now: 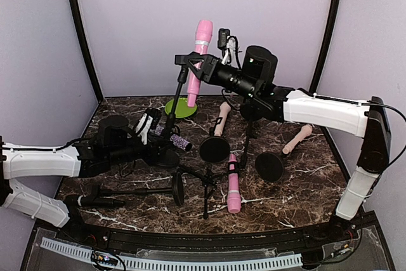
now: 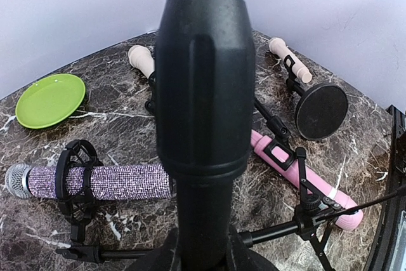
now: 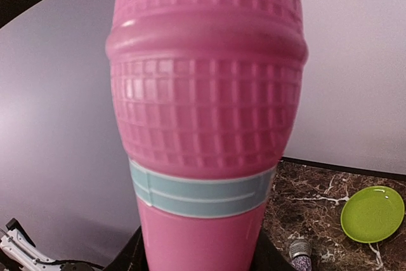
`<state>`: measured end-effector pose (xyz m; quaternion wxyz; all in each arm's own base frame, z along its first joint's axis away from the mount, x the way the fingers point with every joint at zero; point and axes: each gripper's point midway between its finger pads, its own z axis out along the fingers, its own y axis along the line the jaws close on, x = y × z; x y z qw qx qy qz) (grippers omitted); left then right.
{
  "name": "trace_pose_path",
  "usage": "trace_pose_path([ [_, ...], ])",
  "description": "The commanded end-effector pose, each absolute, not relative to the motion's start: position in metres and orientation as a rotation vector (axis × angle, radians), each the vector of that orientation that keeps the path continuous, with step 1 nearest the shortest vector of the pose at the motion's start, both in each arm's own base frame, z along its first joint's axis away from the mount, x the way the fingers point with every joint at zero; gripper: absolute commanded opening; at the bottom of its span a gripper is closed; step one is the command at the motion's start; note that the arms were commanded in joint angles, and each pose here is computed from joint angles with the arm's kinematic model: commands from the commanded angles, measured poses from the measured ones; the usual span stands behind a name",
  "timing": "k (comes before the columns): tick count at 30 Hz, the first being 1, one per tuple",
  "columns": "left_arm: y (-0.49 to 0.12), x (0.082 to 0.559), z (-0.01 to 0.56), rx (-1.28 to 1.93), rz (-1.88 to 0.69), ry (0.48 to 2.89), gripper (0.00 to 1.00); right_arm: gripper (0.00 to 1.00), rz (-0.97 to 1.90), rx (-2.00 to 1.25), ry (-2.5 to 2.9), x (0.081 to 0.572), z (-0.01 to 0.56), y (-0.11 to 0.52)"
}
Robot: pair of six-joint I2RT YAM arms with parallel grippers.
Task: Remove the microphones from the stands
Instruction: Pass from the right arm to the left
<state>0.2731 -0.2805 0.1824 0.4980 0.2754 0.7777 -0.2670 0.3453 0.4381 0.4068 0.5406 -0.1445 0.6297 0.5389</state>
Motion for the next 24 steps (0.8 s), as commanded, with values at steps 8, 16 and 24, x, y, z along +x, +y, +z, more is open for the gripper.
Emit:
trace_pose_path([
  [8,-0.273,0.282,0.275,0.550,-0.676,1.706,0.00,0.88,1.275,-0.326,1.277,0.330,0.485,0.403],
  [16,-0.256,0.300,0.305,0.450,-0.650,1.698,0.00,0.99,1.186,-0.325,1.281,0.327,0.484,0.377],
  [24,-0.241,0.320,0.334,0.449,-0.710,1.684,0.00,0.98,1.193,-0.293,1.390,0.342,0.439,0.351],
])
